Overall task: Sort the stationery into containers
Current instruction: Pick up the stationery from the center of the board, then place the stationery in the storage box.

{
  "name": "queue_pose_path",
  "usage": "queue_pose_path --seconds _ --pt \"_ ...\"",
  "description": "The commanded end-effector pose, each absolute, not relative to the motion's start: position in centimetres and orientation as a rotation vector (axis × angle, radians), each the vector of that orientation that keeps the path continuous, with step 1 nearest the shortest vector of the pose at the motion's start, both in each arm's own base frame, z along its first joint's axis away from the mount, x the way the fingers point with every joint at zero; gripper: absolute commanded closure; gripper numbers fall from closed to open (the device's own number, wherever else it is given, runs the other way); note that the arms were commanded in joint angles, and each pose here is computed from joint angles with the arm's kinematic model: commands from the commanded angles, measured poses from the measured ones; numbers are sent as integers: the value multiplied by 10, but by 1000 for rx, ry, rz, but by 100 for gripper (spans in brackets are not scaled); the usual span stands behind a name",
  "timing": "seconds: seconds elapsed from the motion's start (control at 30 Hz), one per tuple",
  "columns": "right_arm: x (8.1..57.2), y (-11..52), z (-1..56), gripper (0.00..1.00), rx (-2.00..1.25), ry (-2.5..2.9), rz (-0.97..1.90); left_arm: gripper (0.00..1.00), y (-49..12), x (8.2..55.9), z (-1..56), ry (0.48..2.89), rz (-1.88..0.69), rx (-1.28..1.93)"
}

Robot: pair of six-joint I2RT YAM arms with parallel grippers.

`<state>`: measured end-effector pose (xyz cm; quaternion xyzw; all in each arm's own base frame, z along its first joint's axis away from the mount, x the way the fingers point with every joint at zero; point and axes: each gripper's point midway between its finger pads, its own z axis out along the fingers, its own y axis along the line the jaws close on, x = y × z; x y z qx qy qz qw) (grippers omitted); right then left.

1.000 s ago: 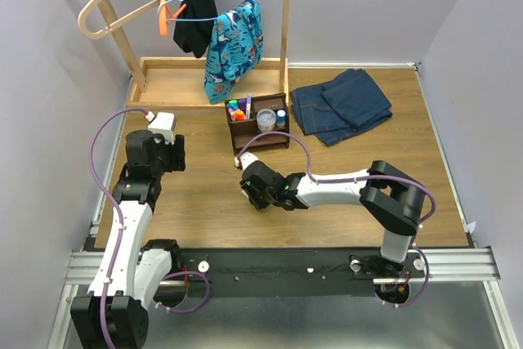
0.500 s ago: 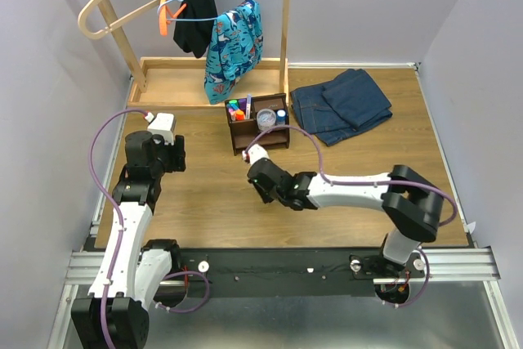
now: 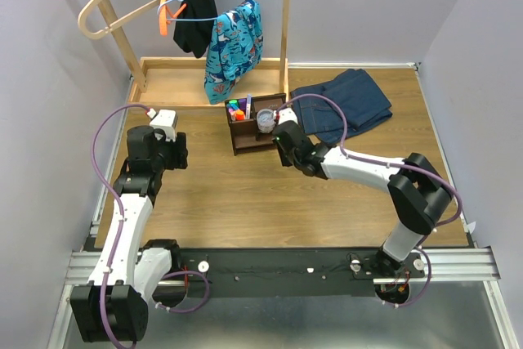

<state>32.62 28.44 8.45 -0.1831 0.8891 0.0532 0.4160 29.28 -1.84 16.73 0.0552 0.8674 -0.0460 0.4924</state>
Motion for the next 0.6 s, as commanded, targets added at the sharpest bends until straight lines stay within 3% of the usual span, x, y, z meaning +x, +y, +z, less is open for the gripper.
queue_pose_path --seconds 0.0,0.57 --pt "347 299 100 95 -455 2164 161 31 -22 298 176 2086 -141 131" --pt "381 316 89 94 -370 2179 190 31 -23 299 165 2113 -154 135"
